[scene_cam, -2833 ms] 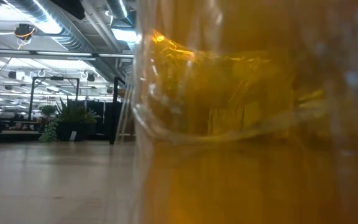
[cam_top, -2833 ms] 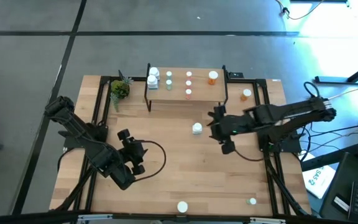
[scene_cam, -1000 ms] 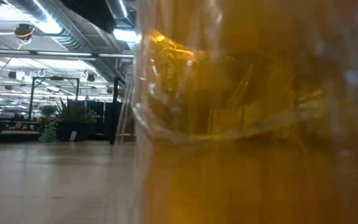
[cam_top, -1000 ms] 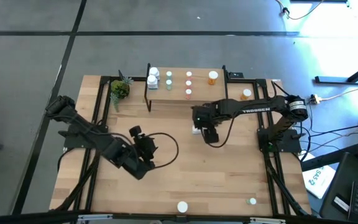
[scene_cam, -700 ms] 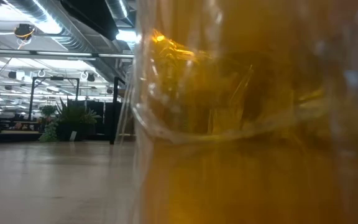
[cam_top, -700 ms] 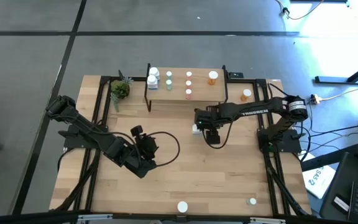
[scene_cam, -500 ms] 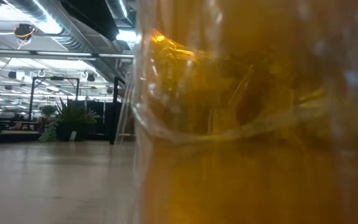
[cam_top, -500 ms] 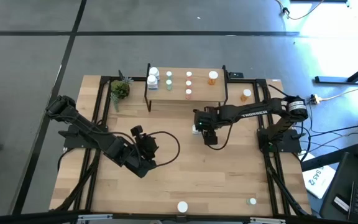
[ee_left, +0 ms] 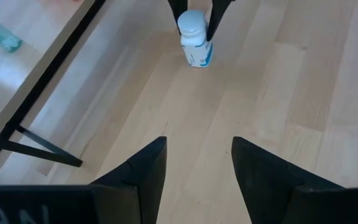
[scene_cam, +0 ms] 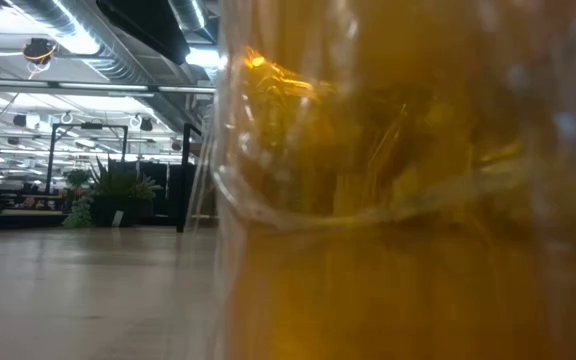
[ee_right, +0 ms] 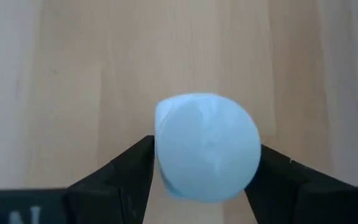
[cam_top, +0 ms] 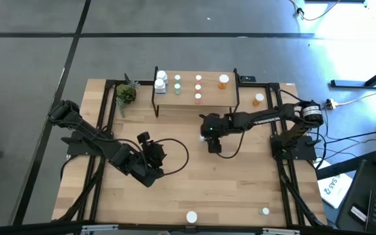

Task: Pick and place medicine bottles onto shelf by color
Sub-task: Put the white pill bottle on the shelf aligned with the other white pill bottles

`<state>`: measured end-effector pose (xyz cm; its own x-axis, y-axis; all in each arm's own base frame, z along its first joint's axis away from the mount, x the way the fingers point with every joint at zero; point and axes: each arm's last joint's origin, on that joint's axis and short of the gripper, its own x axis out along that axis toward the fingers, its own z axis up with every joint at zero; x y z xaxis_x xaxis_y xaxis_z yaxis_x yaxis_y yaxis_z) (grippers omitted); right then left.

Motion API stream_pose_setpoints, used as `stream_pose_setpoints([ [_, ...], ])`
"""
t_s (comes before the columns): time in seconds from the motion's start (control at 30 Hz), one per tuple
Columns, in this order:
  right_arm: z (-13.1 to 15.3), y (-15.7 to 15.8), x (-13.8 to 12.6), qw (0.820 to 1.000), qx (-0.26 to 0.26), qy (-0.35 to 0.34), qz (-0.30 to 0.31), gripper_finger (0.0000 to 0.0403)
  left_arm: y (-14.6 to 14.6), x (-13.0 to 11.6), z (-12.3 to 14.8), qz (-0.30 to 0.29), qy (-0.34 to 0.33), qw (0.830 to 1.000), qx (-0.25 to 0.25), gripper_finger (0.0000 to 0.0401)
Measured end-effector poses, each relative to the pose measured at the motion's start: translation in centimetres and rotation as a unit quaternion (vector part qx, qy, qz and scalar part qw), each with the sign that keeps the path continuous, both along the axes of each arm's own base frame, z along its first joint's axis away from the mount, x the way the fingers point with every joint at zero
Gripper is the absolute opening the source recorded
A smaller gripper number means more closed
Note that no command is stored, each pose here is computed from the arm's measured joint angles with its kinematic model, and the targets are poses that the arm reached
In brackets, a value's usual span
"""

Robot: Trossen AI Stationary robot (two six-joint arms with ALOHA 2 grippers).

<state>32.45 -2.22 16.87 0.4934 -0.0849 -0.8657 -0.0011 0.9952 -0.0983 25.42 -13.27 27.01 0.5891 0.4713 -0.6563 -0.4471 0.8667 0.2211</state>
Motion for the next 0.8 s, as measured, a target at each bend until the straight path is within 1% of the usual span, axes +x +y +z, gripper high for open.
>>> stream_pose_setpoints([
  [0.2, 0.3, 0.0, 0.7, 0.999, 0.01, -0.053, -0.007, 0.022, 0.0, 0.0, 0.0, 0.0, 0.0, 1.0, 0.0, 0.0174],
  [0.33, 0.7, 0.2, 1.2, 0.996, 0.038, -0.086, -0.004, 0.022, 0.0, 0.0, 0.0, -0.002, 0.003, 1.0, -0.004, 0.0174],
  [0.43, 0.8, 0.3, 1.3, 0.995, 0.045, -0.093, 0.0, 0.022, 0.0, 0.0, 0.0, -0.005, 0.007, 1.0, -0.01, 0.0174],
  [0.57, 0.7, 0.2, 1.3, 0.996, 0.03, -0.088, 0.003, 0.022, -0.2, -0.1, 0.0, -0.008, 0.007, 1.0, -0.01, 0.0174],
  [0.8, 2.1, 0.4, 1.7, 0.996, -0.04, -0.08, 0.013, 0.022, -0.5, -0.3, 0.0, -0.015, 0.007, 1.0, -0.01, 0.0174],
])
